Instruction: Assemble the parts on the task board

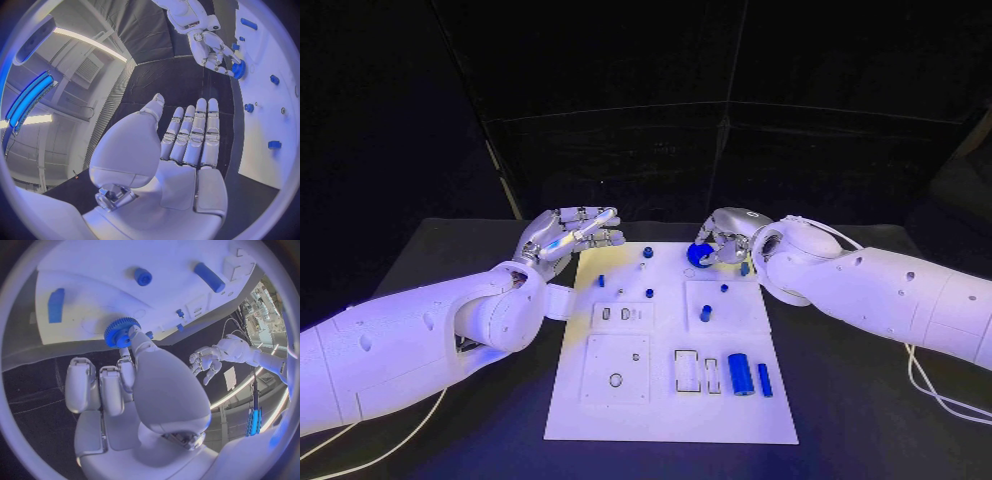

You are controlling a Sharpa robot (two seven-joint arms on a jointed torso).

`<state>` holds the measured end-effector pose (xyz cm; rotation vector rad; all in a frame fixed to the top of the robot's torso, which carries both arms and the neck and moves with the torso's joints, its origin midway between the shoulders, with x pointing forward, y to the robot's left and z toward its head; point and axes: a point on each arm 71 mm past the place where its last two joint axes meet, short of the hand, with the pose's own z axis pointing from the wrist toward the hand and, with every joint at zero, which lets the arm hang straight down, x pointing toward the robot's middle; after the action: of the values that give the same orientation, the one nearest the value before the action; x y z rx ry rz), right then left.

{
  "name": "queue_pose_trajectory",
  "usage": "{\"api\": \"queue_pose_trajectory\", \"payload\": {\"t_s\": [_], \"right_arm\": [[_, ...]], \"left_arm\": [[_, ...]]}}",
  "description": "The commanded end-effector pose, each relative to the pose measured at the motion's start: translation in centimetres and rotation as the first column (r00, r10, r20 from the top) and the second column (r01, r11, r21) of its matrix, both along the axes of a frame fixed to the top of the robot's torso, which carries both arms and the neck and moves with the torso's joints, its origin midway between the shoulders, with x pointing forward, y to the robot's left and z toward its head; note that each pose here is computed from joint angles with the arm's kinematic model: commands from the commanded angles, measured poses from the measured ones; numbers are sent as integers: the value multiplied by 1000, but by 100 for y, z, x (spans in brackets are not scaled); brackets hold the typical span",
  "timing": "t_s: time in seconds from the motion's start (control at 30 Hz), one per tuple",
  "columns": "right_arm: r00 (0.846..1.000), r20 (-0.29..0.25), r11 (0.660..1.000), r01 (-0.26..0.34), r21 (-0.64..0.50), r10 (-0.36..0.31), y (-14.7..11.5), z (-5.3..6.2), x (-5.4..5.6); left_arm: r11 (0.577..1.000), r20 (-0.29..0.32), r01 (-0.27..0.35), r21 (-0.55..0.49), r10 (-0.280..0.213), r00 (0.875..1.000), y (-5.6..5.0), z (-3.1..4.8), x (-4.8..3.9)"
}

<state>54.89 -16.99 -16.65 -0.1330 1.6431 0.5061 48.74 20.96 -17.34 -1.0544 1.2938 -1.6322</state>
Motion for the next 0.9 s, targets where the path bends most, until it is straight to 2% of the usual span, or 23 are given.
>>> {"api": "queue_pose_trajectory", "payload": {"t_s": [0.03, 0.2, 0.5, 0.9], "right_arm": [[996, 84, 999, -24, 34, 21, 132, 96, -50], [991, 120, 997, -59, 45, 53, 321, 138, -107], [988, 121, 993, -106, 47, 100, 689, 134, -106], [989, 71, 990, -134, 31, 132, 1027, -38, -87]], "left_arm": [[1000, 8, 6, -5, -6, 1000, 6, 16, 4], [1000, 9, 3, -4, -3, 1000, 16, 16, 6], [1000, 11, 2, -4, -2, 1000, 16, 22, 9], [1000, 15, 2, -4, -2, 1000, 3, 34, 18]]}}
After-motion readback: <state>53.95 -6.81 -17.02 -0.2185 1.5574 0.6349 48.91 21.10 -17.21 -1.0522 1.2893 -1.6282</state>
